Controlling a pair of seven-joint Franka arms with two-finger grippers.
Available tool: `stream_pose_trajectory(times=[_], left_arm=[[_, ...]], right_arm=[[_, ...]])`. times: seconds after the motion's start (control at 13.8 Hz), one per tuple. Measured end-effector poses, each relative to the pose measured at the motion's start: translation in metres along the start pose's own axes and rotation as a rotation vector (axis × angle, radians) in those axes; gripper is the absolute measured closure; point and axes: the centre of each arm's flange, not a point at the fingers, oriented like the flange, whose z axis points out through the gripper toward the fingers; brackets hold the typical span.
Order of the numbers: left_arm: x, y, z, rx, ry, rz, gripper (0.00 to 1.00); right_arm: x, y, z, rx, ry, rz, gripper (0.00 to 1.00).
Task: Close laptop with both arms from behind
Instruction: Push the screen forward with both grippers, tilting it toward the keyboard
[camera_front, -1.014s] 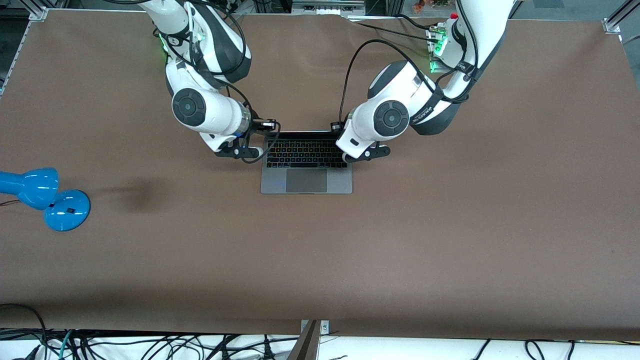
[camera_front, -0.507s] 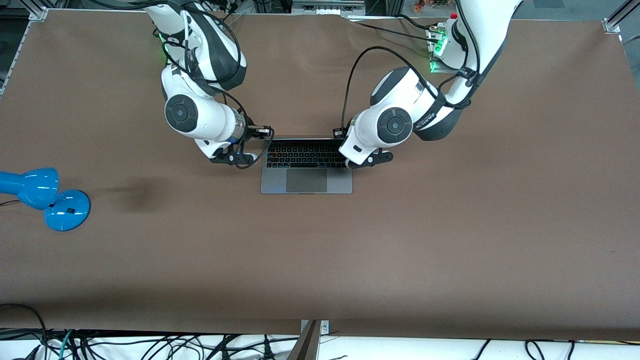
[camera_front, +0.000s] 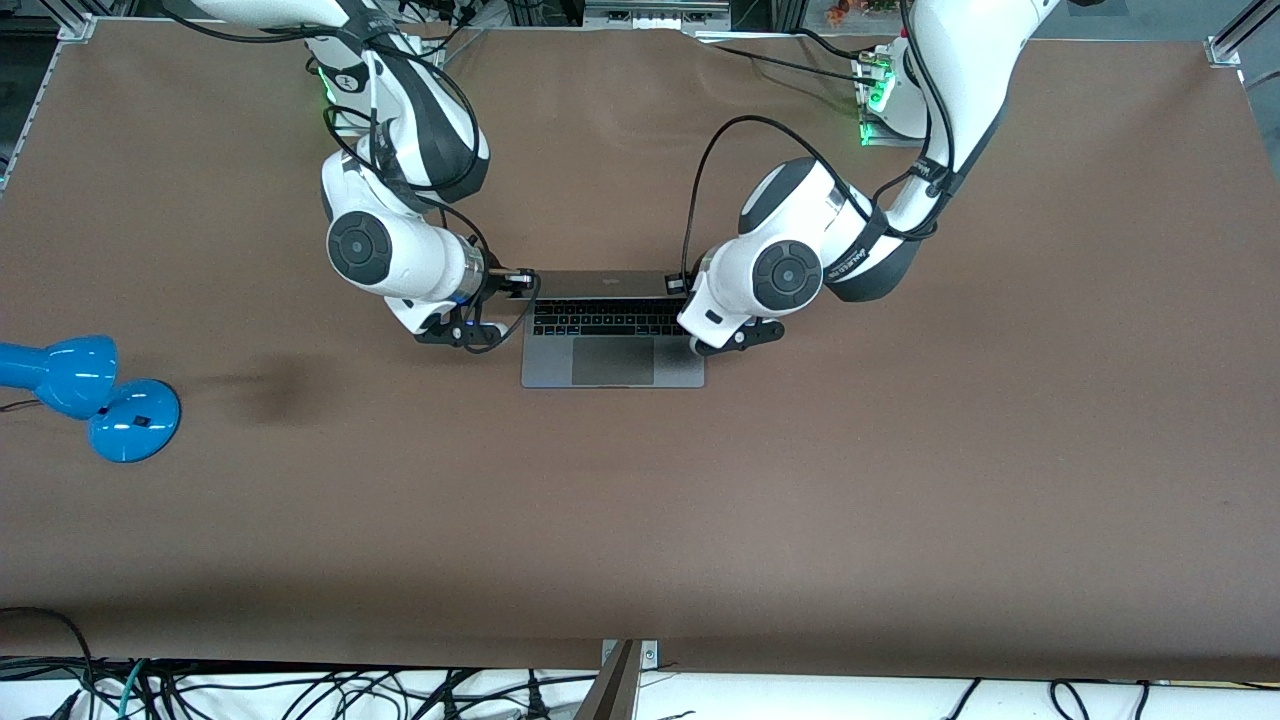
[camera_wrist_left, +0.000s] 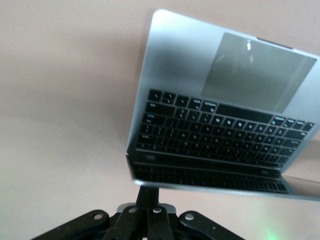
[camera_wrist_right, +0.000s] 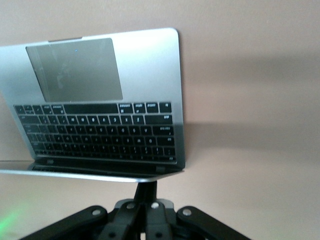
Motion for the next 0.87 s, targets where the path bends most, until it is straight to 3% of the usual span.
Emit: stream_pose_trajectory(times=[0.58,0.87], left_arm=[[0.028,0.002,0.017,-0.012,0.008,-0.012,0.99],[0.037,0.002,0.029,-0.024,0.016,-0.018,0.99]], right_arm=[[0.022,0.000,0.014,0.038,0.073,0.008,0.98],[0.029,-0.003,0.019,0.050,0.084,0.008,0.98]])
